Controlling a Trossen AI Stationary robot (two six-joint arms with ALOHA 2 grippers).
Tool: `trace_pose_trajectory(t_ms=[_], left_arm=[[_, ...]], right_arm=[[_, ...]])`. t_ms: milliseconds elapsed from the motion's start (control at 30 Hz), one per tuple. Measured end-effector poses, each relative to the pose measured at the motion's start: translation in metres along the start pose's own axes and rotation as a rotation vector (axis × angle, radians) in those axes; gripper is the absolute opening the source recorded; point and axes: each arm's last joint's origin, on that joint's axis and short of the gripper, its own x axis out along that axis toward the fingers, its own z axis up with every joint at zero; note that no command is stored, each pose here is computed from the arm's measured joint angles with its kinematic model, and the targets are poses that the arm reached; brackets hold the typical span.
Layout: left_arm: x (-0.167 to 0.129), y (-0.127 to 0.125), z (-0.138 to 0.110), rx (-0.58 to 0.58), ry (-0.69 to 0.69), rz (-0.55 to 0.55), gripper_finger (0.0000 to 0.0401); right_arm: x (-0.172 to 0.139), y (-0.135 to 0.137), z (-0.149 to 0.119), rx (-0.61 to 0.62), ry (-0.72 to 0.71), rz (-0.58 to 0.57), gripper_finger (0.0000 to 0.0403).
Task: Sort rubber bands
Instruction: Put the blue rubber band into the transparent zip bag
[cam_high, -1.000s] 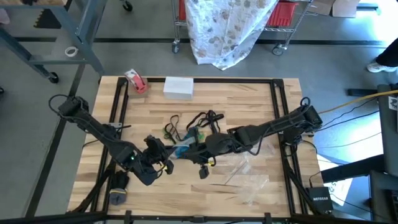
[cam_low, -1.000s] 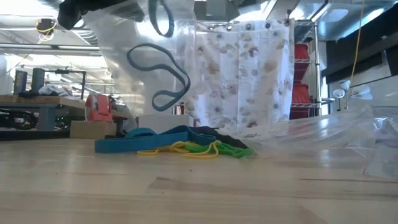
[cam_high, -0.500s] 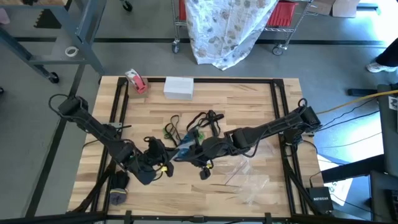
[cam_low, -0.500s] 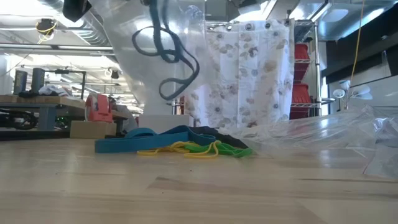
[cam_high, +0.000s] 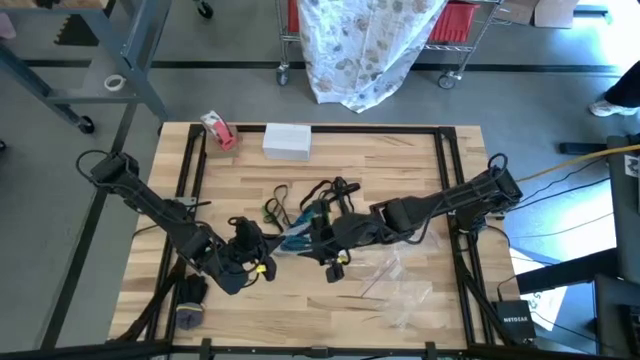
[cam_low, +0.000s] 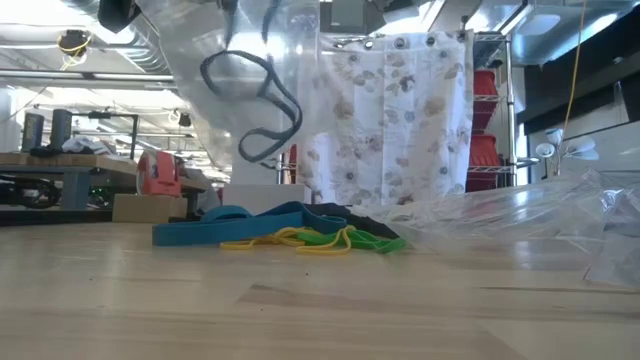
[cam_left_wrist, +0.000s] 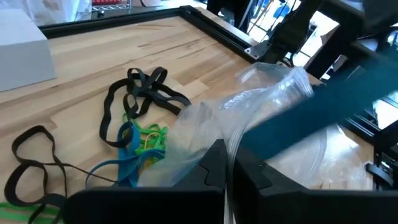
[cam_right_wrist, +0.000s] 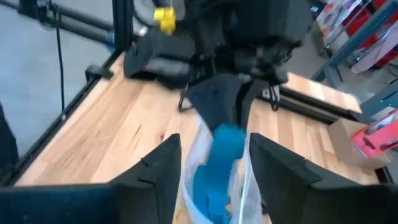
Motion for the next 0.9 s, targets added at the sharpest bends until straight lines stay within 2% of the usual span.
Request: trace_pose_trajectory(t_ms=[100, 267, 433, 533, 633, 733, 900], left_arm=[[0.001, 0.000, 0.000, -0.001, 0.000, 0.002, 0.0000], [0.000, 0.000, 0.000, 0.011, 0.002, 0.001, 0.0000], [-0.003, 0.000, 0.002, 0.027, 0.036, -0.025, 0.0000], [-0.015, 0.005, 0.011, 0.035, 0.055, -0.058, 0.0000], [-0.028, 0.019, 0.021, 0.036, 0.079, -0.036, 0.0000], [-0.039, 0.039, 0.032, -0.023, 0.111, 0.016, 0.0000], [-0.048, 0.067, 0.042, -0.062, 0.311, 0.078, 0.0000]], right_arm=[[0.000, 0.001, -0.007, -0.017, 0.074, 0.005, 0.0184], [-0.001, 0.000, -0.016, -0.063, 0.174, -0.077, 0.0184], [-0.002, 0.002, -0.022, -0.013, 0.225, -0.013, 0.0184], [-0.003, 0.003, -0.030, -0.003, 0.296, -0.018, 0.0184], [0.001, 0.004, -0.040, 0.000, 0.332, -0.044, 0.0184], [0.012, 0.003, -0.053, 0.014, 0.334, -0.053, 0.0184], [0.036, 0.000, -0.081, 0.065, 0.245, -0.048, 0.0184]])
